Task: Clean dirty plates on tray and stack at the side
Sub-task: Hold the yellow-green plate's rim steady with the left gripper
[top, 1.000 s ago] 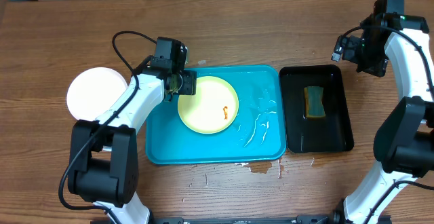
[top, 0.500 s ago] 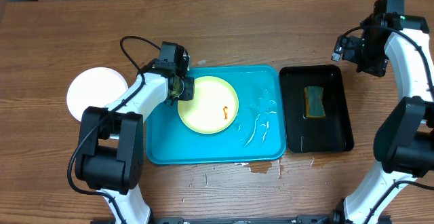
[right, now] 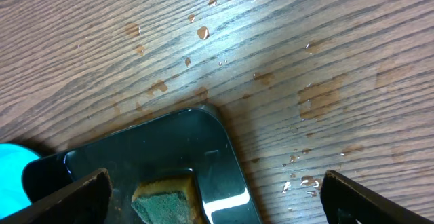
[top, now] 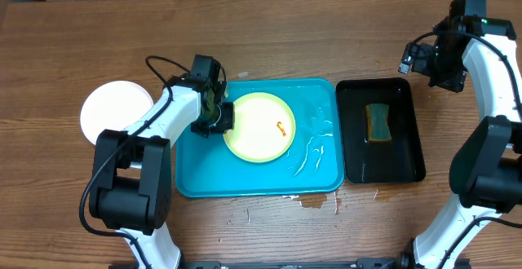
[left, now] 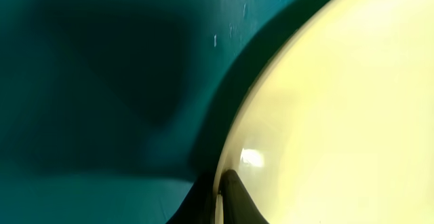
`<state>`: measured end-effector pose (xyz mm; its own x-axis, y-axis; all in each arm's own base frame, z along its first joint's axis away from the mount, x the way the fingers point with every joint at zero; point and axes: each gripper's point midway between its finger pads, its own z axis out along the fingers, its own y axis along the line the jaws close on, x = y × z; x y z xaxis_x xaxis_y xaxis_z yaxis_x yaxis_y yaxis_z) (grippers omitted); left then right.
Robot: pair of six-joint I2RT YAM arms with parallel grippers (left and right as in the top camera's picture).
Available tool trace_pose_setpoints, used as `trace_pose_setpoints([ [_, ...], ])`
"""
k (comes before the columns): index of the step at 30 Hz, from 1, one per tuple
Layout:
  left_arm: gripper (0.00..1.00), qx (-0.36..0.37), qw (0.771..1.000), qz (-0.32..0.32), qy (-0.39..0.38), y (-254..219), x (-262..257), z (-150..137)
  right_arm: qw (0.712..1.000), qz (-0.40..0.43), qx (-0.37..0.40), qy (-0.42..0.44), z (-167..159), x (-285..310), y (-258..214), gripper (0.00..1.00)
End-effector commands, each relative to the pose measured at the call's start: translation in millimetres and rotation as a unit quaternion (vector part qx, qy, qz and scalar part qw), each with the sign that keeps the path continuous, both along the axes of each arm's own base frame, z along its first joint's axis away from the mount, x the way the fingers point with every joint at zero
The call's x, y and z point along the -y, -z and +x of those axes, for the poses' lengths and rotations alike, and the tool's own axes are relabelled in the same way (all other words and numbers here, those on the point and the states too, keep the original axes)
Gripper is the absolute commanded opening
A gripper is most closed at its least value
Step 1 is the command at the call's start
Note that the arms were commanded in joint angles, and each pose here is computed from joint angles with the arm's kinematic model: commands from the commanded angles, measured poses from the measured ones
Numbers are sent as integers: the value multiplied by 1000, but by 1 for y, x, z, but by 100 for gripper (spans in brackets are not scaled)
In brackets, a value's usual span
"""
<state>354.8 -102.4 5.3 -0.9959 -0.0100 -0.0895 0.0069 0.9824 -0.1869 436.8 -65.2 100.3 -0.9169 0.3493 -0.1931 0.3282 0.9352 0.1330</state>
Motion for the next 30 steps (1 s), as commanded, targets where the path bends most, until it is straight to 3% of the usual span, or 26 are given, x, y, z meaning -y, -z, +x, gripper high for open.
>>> trace_pose_setpoints([
  [1,7,-64,997,4,-34,10,-1,-29,1000,-5,25,0,5,-1,-19,100],
  [6,31,-71,997,9,-36,10,-3,-32,1000,-5,25,0,5,0,-19,100],
  [10,36,-44,998,10,-34,6,-3,-19,1000,-5,25,0,5,-1,-19,100],
  [14,34,5,998,43,-36,6,-14,2,1000,-5,25,0,5,-1,-19,100],
  [18,26,11,998,54,-37,6,-17,5,1000,-5,25,0,5,0,-19,100],
  [22,4,10,998,56,-33,7,-15,3,1000,-5,25,0,5,-1,-19,100],
  [29,4,1,997,54,-63,7,-14,0,1000,-5,25,0,5,0,-19,100],
  [30,8,1,997,54,-62,7,-14,0,1000,-5,25,0,5,-1,-19,100],
])
